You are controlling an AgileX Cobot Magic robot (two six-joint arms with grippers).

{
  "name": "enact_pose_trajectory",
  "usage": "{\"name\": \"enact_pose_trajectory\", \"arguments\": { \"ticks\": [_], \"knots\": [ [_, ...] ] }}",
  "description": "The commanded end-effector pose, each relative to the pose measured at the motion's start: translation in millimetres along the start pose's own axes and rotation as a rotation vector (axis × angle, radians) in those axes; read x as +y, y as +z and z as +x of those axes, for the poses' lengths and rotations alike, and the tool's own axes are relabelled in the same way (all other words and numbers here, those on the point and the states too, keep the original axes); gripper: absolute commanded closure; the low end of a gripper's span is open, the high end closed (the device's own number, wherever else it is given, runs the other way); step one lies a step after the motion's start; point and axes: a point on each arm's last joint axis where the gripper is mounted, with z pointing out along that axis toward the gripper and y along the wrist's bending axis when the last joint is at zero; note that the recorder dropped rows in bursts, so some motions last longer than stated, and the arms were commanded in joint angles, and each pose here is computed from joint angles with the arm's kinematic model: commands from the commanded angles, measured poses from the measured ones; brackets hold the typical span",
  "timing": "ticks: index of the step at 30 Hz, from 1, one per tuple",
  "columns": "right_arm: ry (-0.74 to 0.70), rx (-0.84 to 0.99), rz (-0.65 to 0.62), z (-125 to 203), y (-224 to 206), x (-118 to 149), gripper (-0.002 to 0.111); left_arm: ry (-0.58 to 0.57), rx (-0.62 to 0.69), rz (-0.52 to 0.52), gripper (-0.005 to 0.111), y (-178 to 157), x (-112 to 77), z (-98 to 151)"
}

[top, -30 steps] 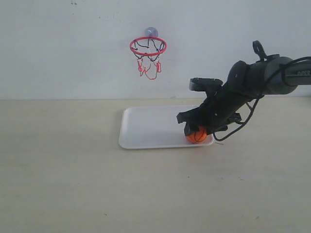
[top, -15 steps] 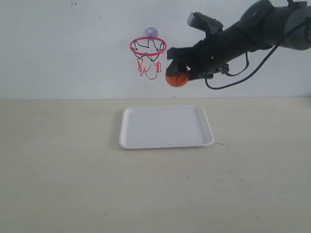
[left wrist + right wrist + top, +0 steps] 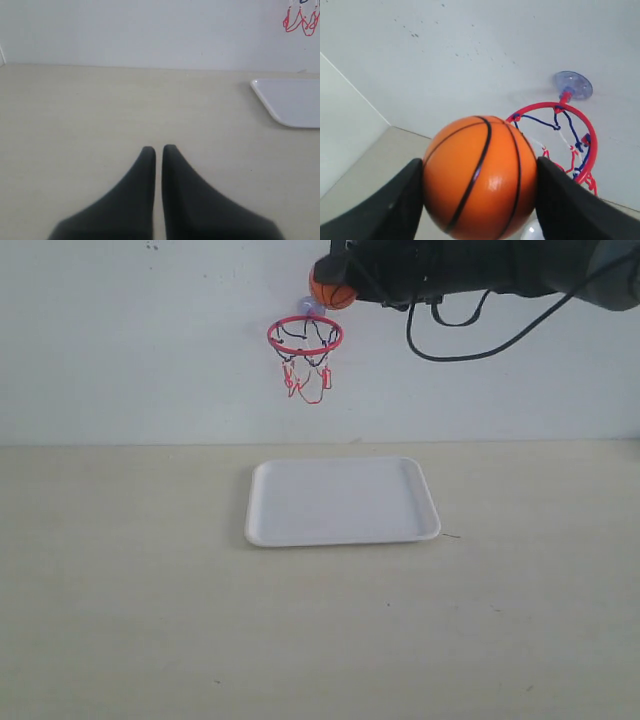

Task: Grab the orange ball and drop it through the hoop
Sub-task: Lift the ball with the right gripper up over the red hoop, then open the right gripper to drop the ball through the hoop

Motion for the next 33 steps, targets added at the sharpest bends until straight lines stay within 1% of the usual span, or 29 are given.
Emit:
{"name": "enact_pose_trajectory", "arguments": {
  "ticks": [1,4,8,11,14,16,20,25,27,28,31,32,33],
  "knots": [
    [-0.002,-0.025,-0.023,3.8,18.3,-8.9,0.108,-0.006,-0.002,0.003,0.103,0.0,-0.2,0.6],
    [-0.007,-0.065,-0.022,3.5,31.2,-11.4,0.108,-0.006,-0.002,0.003,0.103,0.0,-0.2,0.6],
    [0.008,-0.084,0.011,12.4,43.7,-26.6,0.108,-0.006,-0.002,0.003,0.103,0.0,-0.2,0.6],
    [0.014,-0.103,0.035,17.0,48.4,-34.3,0.108,-0.006,-0.002,0.003,0.103,0.0,-0.2,0.6],
    [0.021,-0.124,0.047,16.3,49.0,-36.4,0.108,-0.006,-0.002,0.003,0.103,0.0,-0.2,0.6],
    [0.017,-0.141,0.06,16.8,52.3,-32.1,0.108,-0.006,-0.002,0.003,0.103,0.0,-0.2,0.6],
    [-0.026,-0.163,0.072,22.2,64.3,-12.4,0.108,-0.006,-0.002,0.003,0.103,0.0,-0.2,0.6],
    [-0.032,-0.171,0.086,22.8,65.6,-12.6,0.108,-0.006,-0.002,0.003,0.103,0.0,-0.2,0.6],
    [-0.032,-0.173,0.087,22.7,65.6,-12.8,0.103,-0.006,-0.002,0.003,0.103,0.0,-0.2,0.6],
    [-0.034,-0.173,0.088,22.7,65.6,-12.8,0.099,-0.006,-0.002,0.003,0.103,0.0,-0.2,0.6],
    [-0.035,-0.17,0.089,24.2,66.6,-13.9,0.083,-0.006,-0.002,0.003,0.103,0.0,-0.2,0.6],
    [-0.033,-0.165,0.091,26.4,67.9,-15.5,0.076,-0.006,-0.002,0.003,0.103,0.0,-0.2,0.6],
    [-0.031,-0.161,0.092,28.4,69.2,-17.0,0.073,-0.006,-0.002,0.003,0.103,0.0,-0.2,0.6]
  ]
}}
